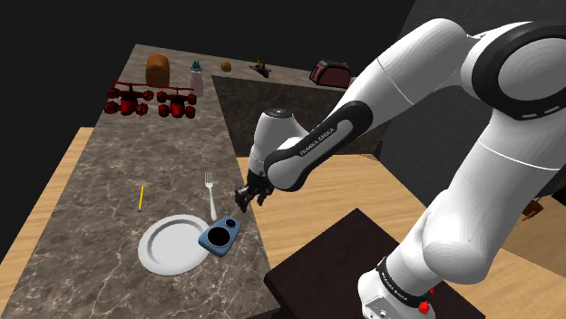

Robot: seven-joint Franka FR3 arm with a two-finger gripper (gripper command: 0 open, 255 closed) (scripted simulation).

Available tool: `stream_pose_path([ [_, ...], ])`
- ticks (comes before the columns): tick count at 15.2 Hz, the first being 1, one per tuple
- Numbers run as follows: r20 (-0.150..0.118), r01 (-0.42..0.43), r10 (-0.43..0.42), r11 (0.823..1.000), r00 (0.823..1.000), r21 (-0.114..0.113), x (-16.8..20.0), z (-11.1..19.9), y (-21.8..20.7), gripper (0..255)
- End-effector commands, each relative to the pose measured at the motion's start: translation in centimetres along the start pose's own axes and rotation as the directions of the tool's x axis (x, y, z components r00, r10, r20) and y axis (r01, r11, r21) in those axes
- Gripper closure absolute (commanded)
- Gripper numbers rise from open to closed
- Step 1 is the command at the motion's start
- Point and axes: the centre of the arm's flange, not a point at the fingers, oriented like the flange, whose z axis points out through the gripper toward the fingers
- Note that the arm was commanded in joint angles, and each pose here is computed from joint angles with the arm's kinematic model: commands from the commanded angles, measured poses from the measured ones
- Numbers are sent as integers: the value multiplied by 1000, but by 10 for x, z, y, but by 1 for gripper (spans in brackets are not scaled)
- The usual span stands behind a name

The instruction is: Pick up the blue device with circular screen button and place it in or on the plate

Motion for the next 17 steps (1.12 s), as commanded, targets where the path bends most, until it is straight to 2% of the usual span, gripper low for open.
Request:
stream_pose_path([
  [1,0,0,0,1000,1000,0,0,0,0,255],
  [9,0,0,0,1000,1000,0,0,0,0,255],
  [10,0,0,0,1000,1000,0,0,0,0,0],
  [11,97,-214,208,975,973,53,21,11,9,0],
  [12,203,-421,398,903,895,84,39,25,20,0],
  [13,310,-610,560,787,769,91,52,40,35,0],
  [14,412,-770,683,634,602,73,61,58,50,0],
  [15,505,-891,762,453,405,31,65,77,66,0],
  [16,569,-956,789,292,229,-19,64,94,79,0],
  [17,569,-956,789,292,229,-19,63,98,76,0],
])
